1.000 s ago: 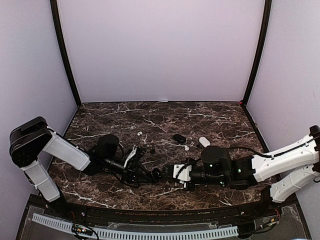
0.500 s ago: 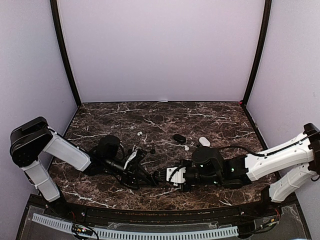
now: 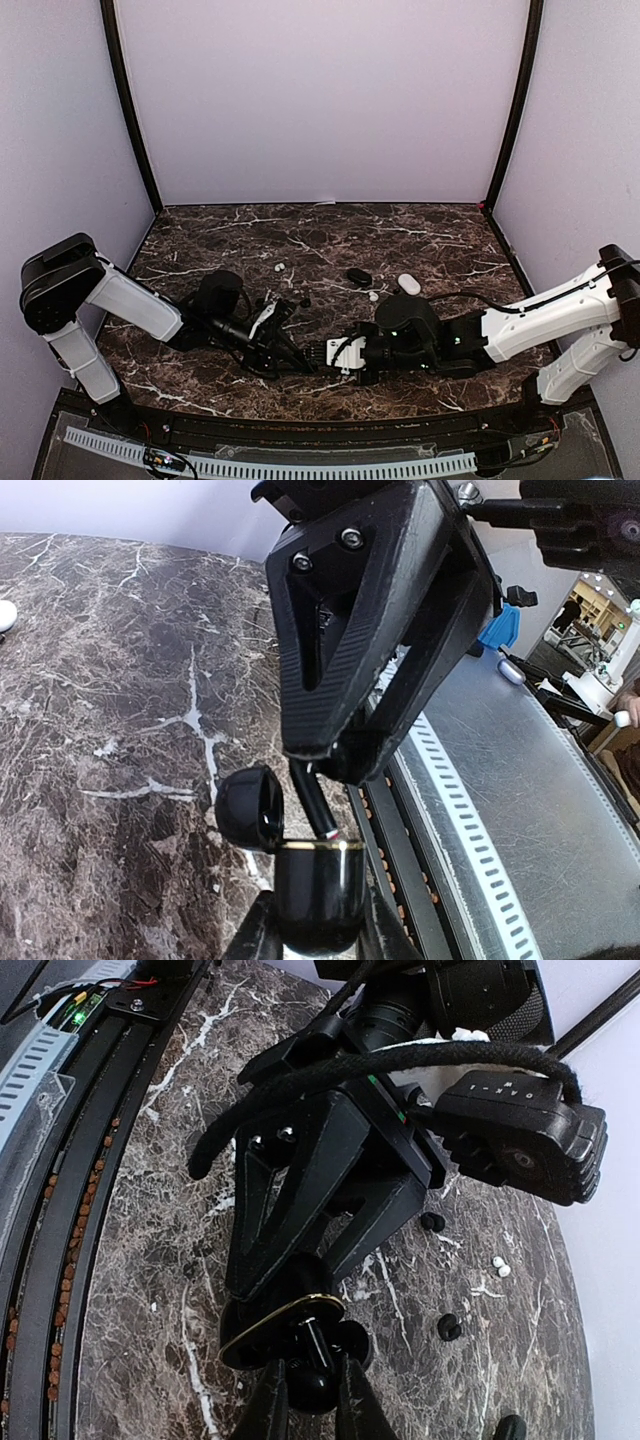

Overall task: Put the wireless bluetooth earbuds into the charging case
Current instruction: Insert the left earbud into the left side groove of the charging case.

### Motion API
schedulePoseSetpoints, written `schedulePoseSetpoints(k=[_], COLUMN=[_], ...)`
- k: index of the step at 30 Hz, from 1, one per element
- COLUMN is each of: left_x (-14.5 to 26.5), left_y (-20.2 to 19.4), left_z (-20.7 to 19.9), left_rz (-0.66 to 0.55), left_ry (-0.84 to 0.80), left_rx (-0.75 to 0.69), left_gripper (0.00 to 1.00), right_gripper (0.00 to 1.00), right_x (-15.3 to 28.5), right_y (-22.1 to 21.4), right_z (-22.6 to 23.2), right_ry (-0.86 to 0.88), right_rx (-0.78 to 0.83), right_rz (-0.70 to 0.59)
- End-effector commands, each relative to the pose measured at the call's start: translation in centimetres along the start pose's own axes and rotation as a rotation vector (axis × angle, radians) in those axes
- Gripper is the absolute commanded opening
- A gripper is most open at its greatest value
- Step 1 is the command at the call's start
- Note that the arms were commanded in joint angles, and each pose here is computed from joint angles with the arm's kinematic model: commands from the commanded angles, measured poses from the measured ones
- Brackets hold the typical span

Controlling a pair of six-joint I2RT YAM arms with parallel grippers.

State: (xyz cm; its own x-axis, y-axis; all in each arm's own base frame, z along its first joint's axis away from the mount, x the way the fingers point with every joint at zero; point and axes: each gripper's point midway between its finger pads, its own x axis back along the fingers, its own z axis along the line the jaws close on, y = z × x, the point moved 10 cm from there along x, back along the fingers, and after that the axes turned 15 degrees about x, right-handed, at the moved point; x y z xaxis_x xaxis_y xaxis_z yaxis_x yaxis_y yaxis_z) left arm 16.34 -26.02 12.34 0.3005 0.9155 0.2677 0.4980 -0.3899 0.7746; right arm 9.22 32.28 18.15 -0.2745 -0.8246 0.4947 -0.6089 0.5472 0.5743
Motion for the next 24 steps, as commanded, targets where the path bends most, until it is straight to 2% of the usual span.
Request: schedulePoseSetpoints(k=[1, 24], left_x=[-0.3, -0.8], left_y=[0.4, 0.4], left_z=[-0.2, -0.1], left_rz=[0.010, 0.039], left_ry=[-0.028, -0.018], left_rx=[-0.026, -0.009], left_gripper=[0.06, 0.06], right_gripper=[0.00, 0.00], right_x=[-0.1, -1.4], right_y=[0.9, 1.4], right_z=[-1.2, -1.5], right_ry=[-0.037, -0.023], right_rx=[0.007, 0.071], right_rz=[-0.033, 0.053])
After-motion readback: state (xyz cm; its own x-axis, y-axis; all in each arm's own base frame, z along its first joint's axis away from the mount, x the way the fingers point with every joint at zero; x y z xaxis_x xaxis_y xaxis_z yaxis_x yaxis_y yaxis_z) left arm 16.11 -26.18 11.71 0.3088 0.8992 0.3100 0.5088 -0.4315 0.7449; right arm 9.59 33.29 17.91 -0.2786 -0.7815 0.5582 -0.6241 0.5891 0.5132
